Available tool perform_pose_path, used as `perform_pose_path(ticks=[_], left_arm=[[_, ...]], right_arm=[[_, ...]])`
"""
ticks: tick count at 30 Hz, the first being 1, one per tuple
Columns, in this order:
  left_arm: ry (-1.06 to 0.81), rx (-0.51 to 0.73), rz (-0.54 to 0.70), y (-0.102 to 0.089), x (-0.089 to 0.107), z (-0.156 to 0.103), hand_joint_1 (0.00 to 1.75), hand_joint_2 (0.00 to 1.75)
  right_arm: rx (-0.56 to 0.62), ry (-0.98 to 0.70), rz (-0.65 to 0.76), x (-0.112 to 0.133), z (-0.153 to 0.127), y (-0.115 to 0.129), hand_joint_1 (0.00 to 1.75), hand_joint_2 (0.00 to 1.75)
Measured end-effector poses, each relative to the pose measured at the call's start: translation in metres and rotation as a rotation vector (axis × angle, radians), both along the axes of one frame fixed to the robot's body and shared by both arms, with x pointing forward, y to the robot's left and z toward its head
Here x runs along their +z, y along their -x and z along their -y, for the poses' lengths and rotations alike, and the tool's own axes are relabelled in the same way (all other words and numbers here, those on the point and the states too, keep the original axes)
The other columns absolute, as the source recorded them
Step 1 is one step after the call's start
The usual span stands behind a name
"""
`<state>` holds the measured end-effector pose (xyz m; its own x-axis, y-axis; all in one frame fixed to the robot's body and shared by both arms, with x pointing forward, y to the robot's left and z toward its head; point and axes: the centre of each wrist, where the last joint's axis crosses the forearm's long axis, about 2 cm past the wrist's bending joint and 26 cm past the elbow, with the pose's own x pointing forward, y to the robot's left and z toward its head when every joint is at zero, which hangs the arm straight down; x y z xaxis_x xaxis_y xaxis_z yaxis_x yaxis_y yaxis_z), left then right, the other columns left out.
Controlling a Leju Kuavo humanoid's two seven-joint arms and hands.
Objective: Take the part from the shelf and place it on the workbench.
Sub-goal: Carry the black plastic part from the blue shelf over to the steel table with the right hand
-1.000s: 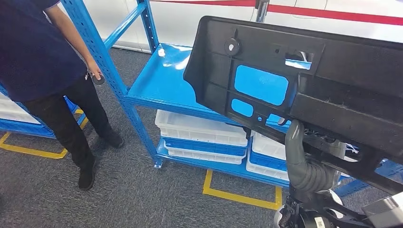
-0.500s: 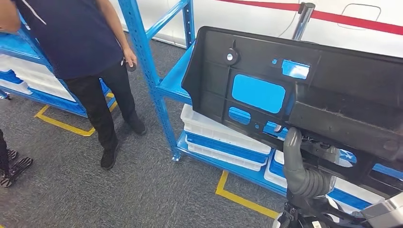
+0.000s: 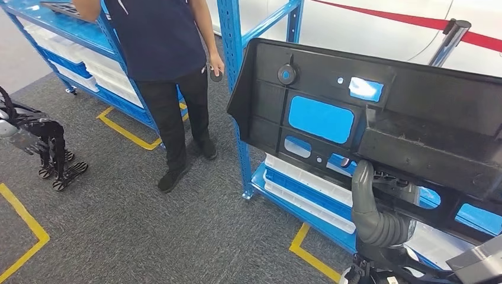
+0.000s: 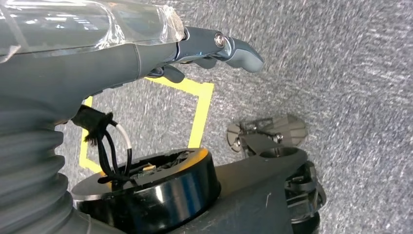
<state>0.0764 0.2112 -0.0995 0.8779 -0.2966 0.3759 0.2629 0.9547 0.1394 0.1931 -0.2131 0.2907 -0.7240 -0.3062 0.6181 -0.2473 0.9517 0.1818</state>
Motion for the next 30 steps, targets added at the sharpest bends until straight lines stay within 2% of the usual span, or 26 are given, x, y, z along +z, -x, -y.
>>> perform_pose_path(ticks=[4,15,30], left_arm=[[-0.015,-0.022,-0.008,0.002,-0.001,-0.002,0.0,1.75],[-0.026,-0.028,0.039,-0.013,0.002,-0.002,0.0,1.75],[-0.042,-0.026,-0.012,-0.004,0.0,-0.005,0.0,1.75]], right_arm=[[0.001,0.019,0.025,0.003,0.0,-0.002,1.75,1.75],[-0.001,0.034,0.038,0.009,-0.001,-0.005,1.75,1.75],[-0.033,0.002,0.065,0.011,0.001,-0.006,1.75,1.75]])
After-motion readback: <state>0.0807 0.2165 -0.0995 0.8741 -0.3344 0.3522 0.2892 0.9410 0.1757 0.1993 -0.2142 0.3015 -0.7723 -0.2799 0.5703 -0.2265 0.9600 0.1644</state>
